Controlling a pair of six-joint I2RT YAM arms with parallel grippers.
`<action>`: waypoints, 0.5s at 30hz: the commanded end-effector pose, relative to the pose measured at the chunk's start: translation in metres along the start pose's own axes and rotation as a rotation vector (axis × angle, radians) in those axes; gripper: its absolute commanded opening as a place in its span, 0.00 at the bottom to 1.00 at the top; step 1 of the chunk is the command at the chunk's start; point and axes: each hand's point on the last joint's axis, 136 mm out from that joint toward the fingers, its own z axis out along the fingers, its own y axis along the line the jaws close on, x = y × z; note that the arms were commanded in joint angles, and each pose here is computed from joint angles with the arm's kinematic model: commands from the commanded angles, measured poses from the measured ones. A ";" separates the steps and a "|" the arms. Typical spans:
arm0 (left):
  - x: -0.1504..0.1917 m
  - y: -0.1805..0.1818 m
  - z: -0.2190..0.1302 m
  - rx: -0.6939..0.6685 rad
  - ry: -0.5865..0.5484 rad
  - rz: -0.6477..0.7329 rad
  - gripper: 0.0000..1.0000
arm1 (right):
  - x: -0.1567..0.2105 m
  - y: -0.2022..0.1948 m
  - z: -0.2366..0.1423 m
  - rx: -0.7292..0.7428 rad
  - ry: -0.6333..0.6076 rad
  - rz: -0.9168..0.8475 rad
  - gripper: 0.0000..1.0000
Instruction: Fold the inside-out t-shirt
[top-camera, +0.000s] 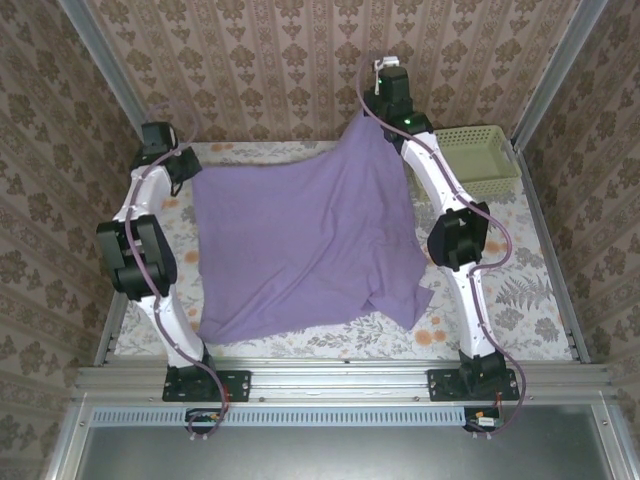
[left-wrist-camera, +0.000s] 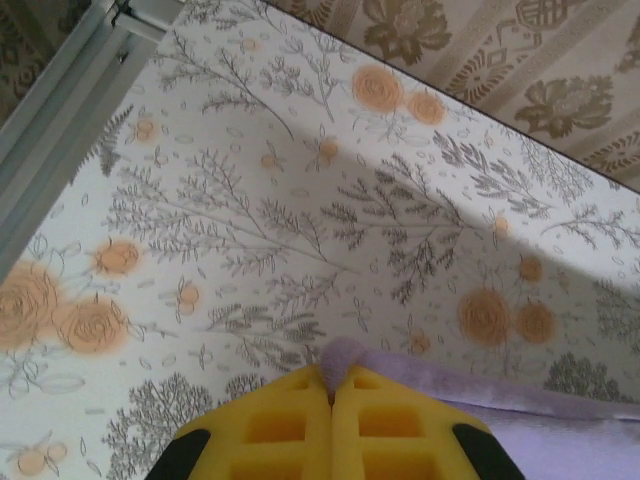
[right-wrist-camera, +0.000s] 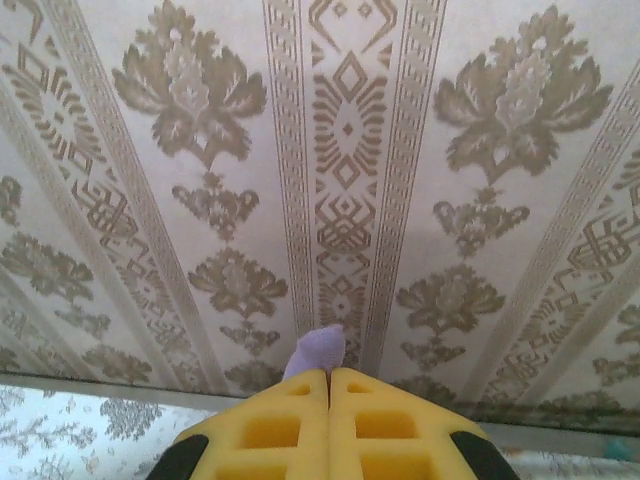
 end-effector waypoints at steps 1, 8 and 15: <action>-0.008 0.013 0.005 -0.050 0.022 0.017 0.00 | -0.009 -0.003 0.000 -0.019 -0.009 0.030 0.00; 0.002 0.013 0.008 0.036 0.083 -0.043 0.00 | 0.018 0.004 0.000 -0.074 0.090 0.036 0.00; 0.018 0.018 -0.011 0.048 0.097 -0.133 0.00 | 0.029 -0.004 -0.033 -0.069 0.145 0.099 0.00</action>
